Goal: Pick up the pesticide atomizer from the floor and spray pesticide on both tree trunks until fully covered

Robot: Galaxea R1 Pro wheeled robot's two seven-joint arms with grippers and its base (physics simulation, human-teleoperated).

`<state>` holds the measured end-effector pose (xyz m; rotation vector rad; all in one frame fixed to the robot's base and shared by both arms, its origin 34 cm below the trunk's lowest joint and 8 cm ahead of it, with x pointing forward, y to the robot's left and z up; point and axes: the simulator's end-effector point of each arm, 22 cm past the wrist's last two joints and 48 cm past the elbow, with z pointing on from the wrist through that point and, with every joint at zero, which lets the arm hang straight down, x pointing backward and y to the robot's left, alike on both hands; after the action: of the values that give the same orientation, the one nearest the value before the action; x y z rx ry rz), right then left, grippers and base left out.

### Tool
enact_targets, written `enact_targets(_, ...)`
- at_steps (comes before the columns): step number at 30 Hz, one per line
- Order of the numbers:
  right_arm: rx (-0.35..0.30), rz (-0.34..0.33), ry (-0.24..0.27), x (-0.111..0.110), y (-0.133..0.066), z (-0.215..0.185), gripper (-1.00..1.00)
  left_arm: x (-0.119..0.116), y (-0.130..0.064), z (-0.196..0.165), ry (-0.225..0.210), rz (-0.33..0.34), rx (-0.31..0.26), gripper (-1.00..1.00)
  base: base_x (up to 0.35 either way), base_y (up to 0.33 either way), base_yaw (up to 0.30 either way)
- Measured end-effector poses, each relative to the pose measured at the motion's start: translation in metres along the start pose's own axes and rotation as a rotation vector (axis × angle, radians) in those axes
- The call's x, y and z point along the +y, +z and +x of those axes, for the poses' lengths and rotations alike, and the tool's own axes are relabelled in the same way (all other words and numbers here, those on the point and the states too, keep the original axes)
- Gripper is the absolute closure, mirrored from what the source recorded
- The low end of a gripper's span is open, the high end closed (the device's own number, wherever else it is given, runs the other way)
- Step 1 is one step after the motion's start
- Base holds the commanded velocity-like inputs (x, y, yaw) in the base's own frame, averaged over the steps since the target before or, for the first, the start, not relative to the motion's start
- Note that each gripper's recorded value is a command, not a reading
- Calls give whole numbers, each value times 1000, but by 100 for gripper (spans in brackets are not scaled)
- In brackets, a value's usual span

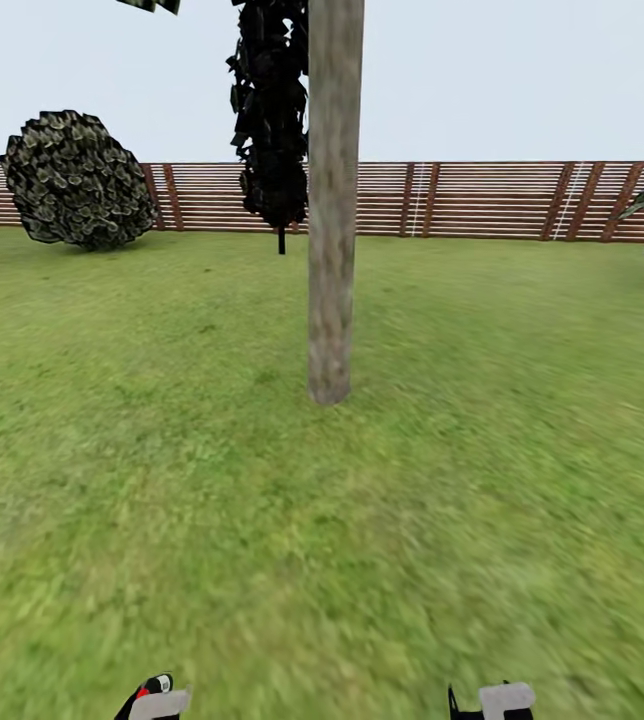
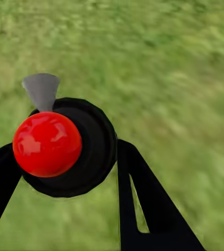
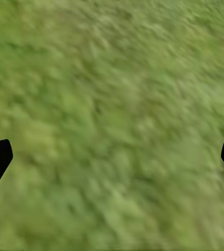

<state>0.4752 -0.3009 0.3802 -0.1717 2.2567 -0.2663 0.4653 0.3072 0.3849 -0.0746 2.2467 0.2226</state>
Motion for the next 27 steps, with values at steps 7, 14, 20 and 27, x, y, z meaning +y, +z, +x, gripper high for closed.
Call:
enact_targets(7, 0, 0, 0, 0, 0, 0, -100, 0, 0, 0, 0, 0, -1, 100, 330, -94, 0)
enact_targets(14, 0, 0, 0, 0, 0, 0, -100, 0, 0, 0, 0, 0, -1, 100, 329, -96, 0)
enact_targets(20, 0, 0, 0, 0, 0, 0, -100, 0, 0, 0, 0, 0, -1, 100, 329, -96, 0)
enact_targets(27, 0, 0, 0, 0, 0, 0, -100, 0, 0, 0, 0, 0, -1, 100, 329, -96, 0)
